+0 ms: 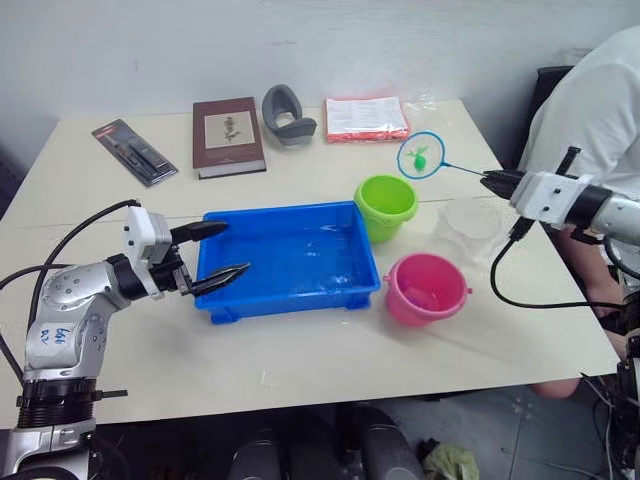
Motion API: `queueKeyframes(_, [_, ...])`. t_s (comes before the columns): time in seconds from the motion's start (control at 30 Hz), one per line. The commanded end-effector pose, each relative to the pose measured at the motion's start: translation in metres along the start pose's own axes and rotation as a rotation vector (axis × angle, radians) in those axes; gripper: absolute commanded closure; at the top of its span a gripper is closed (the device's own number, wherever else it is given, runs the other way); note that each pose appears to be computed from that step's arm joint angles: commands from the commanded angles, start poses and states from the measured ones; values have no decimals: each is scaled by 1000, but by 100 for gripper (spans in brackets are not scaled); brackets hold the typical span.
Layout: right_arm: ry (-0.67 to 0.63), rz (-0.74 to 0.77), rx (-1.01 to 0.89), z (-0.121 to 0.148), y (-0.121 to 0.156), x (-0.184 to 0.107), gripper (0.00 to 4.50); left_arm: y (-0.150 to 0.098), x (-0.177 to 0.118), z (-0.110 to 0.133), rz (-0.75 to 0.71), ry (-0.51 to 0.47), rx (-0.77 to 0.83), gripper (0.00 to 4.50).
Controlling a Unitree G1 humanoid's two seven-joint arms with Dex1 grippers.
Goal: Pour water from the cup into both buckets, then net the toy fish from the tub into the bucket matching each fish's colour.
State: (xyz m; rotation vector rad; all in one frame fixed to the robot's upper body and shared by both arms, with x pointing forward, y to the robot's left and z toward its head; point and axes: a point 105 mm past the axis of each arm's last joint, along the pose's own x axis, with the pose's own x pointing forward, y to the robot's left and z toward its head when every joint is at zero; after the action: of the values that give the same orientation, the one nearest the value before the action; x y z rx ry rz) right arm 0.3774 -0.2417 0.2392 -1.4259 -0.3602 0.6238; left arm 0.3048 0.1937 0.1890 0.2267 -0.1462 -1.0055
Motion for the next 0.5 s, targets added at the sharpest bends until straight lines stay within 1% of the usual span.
queueKeyframes(0.03, [-27, -41, -233, 11, -10, 5, 450, 5, 7, 14, 31, -59, 67, 6])
queueKeyframes(0.07, [-35, -45, -281, 13, -7, 7, 450, 4, 10, 14, 34, -65, 72, 6])
queueKeyframes(0.13, [-26, -41, -314, 11, 0, 9, 450, 3, 14, 14, 35, -73, 72, 6])
queueKeyframes(0.17, [-18, -81, -307, 9, -1, 9, 450, 2, 16, 14, 37, -76, 73, 6])
queueKeyframes(0.2, [-3, -74, -327, 5, 3, 9, 450, 3, 17, 14, 39, -79, 74, 6])
queueKeyframes(0.27, [-2, -94, -407, 6, 6, 9, 450, 4, 19, 15, 49, -88, 75, 6])
queueKeyframes(0.37, [19, -76, -441, 0, 11, 9, 450, 5, 22, 16, 54, -97, 77, 6])
queueKeyframes(0.43, [40, -83, -448, -6, 10, 8, 450, 5, 23, 16, 53, -99, 79, 6])
queueKeyframes(0.5, [36, -139, -400, -5, 0, 5, 450, 6, 22, 16, 52, -97, 86, 6])
